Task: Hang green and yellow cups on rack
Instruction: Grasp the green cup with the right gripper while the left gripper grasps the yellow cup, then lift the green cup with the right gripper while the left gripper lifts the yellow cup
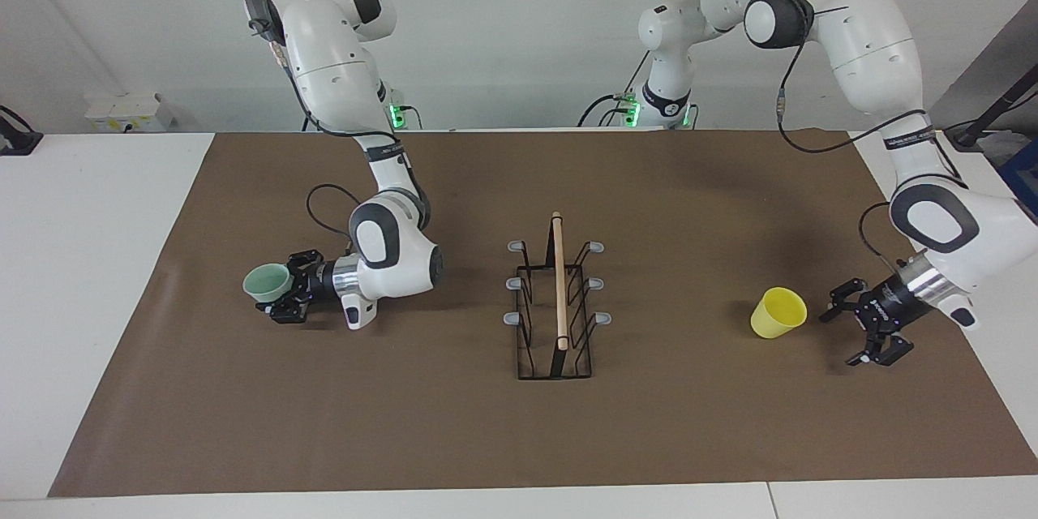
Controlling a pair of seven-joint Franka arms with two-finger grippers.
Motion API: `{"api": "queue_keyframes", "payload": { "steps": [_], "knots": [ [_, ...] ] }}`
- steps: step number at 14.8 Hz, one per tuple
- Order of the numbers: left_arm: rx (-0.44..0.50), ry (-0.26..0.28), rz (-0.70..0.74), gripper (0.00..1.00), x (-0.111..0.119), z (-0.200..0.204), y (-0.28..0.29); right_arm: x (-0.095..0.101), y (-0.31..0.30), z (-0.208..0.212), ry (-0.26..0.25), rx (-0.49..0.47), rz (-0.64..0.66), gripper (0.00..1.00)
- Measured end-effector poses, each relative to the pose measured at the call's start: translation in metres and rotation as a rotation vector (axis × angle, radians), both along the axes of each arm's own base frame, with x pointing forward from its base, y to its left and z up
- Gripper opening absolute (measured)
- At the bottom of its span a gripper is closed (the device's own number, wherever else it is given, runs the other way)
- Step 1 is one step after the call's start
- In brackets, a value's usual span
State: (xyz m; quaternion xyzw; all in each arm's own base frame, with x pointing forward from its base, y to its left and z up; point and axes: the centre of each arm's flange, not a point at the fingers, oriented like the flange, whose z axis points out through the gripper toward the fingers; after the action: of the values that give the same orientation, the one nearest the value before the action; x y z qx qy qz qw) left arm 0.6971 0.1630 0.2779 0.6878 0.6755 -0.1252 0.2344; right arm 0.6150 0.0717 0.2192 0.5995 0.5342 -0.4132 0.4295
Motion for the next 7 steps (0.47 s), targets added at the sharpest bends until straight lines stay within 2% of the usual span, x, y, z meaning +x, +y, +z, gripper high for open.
{"api": "queue_keyframes", "payload": {
  "steps": [3, 5, 7],
  "knots": [
    [-0.114, 0.067, 0.050, 1.00, -0.019, -0.002, -0.019, 0.016, 0.010, 0.042, -0.082, 0.101, -0.073, 0.69],
    [-0.195, 0.088, 0.101, 1.00, -0.030, -0.001, -0.025, 0.024, 0.017, 0.078, -0.133, 0.197, -0.132, 0.68],
    [-0.252, 0.101, 0.143, 1.00, -0.038, -0.004, -0.034, 0.026, 0.021, 0.115, -0.158, 0.310, -0.194, 0.68]
  ]
}}
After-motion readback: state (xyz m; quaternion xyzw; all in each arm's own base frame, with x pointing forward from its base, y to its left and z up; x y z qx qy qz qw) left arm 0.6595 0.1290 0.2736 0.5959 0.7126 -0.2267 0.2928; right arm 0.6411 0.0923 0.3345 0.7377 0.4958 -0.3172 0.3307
